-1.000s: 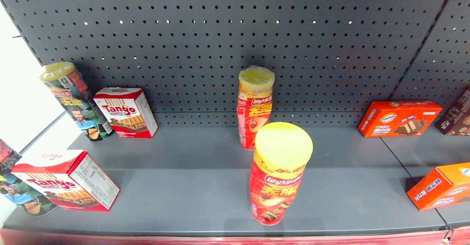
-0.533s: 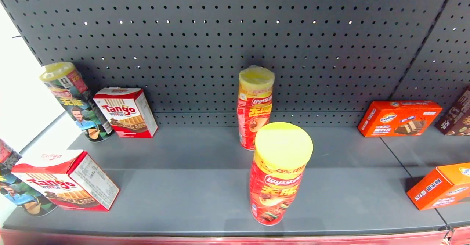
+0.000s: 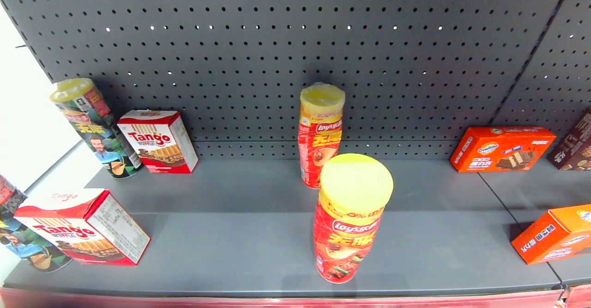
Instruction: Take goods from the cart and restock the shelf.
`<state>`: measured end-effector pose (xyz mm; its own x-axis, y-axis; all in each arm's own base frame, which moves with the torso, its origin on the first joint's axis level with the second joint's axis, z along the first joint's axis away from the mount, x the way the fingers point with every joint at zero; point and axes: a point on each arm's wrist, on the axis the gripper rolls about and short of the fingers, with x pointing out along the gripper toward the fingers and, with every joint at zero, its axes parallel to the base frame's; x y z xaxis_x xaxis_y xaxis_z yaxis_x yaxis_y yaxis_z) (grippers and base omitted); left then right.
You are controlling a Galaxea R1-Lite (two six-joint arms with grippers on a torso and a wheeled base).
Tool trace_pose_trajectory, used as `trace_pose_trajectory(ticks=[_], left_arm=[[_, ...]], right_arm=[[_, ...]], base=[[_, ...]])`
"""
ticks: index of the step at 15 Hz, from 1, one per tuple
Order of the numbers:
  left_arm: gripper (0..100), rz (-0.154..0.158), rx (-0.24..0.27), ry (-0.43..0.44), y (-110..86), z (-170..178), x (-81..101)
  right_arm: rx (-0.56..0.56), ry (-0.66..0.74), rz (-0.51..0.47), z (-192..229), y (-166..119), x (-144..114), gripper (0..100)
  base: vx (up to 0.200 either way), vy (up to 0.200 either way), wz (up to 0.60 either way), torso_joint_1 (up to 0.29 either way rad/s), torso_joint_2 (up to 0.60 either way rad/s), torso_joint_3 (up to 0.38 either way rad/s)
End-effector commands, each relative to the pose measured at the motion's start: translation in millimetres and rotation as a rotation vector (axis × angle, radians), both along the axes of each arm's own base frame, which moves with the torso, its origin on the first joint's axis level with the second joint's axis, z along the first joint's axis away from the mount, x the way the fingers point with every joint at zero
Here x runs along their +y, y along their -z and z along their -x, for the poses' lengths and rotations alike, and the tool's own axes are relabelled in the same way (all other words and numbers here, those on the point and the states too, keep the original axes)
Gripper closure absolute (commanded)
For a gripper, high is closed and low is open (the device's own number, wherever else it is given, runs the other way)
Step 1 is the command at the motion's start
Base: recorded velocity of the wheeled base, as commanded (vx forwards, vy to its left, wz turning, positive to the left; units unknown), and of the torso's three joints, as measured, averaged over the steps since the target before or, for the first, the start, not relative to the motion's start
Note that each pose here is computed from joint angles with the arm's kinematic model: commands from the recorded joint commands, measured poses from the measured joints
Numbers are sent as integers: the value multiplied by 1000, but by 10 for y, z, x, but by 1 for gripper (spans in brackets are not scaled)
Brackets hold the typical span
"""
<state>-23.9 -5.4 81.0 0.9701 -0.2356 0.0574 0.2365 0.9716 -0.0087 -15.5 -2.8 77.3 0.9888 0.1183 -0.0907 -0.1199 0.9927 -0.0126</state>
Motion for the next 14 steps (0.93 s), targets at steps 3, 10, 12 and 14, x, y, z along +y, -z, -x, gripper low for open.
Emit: trace_pose_trajectory(ticks=[3, 10, 12, 14], left_arm=[[0, -110, 46, -207, 59, -11, 45], [0, -103, 45, -173, 59, -10, 39], [0, -104, 45, -173, 59, -10, 39], [0, -104, 45, -173, 59, -10, 39]], right_arm=[[0, -1, 0, 0, -1, 0, 0], [4, -36, 2, -3, 0, 1, 0], [-13, -47, 21, 4, -27, 1, 0], [77, -104, -24, -353, -958, 75, 0]], base=[[0, 0, 0, 0, 0, 0], [0, 0, 0, 0, 0, 0], [0, 0, 0, 0, 0, 0], [0, 0, 0, 0, 0, 0]])
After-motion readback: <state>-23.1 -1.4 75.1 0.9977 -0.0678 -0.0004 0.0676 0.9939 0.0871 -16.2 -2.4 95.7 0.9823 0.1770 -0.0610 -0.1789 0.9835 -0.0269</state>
